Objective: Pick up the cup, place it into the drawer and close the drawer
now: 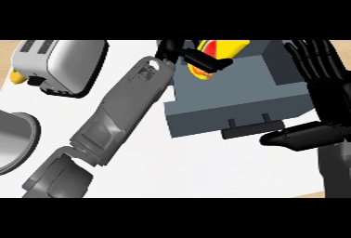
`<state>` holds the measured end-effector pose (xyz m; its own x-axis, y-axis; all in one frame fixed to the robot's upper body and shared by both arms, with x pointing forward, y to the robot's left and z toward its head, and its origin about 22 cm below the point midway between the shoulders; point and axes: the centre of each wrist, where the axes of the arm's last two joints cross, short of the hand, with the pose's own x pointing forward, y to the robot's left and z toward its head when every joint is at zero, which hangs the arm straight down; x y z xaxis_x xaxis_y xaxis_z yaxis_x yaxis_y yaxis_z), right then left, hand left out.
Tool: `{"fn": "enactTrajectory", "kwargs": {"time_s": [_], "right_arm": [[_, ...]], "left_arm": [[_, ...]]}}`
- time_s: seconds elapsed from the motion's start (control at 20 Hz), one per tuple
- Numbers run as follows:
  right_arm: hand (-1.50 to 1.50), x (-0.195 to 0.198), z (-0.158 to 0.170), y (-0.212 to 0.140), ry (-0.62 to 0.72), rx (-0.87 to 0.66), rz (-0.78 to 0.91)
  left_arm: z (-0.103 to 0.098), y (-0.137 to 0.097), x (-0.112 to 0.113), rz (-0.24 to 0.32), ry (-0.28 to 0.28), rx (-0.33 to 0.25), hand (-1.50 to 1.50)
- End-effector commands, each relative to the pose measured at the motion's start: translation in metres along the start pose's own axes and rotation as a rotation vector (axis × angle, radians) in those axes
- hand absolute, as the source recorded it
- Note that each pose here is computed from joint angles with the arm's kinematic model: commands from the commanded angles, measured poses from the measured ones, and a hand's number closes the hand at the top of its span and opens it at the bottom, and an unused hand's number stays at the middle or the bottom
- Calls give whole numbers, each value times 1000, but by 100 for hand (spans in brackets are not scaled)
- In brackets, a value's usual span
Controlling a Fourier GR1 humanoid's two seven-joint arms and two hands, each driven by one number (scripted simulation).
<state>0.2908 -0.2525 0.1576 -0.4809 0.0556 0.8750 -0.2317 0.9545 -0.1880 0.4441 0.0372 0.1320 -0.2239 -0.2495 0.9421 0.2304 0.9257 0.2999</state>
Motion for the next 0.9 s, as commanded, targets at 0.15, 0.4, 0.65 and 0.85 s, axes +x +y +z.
{"fn": "enactTrajectory", "kwargs": {"time_s": [0.15, 0.4, 0.65, 0.85], "right_arm": [[-150, 7, -21, 16, -38, 79, -18], [150, -5, -19, 31, -40, 261, -159], [150, -4, -21, 41, 1, 528, -191], [150, -3, -9, 33, 167, 716, 9]], "left_arm": [[12, -2, -25, 62, 10, -7, -150], [11, -2, -18, 192, -57, 17, -150], [4, -3, 8, 344, -191, 39, -150], [5, -1, 1, 345, -202, 130, -150]]}}
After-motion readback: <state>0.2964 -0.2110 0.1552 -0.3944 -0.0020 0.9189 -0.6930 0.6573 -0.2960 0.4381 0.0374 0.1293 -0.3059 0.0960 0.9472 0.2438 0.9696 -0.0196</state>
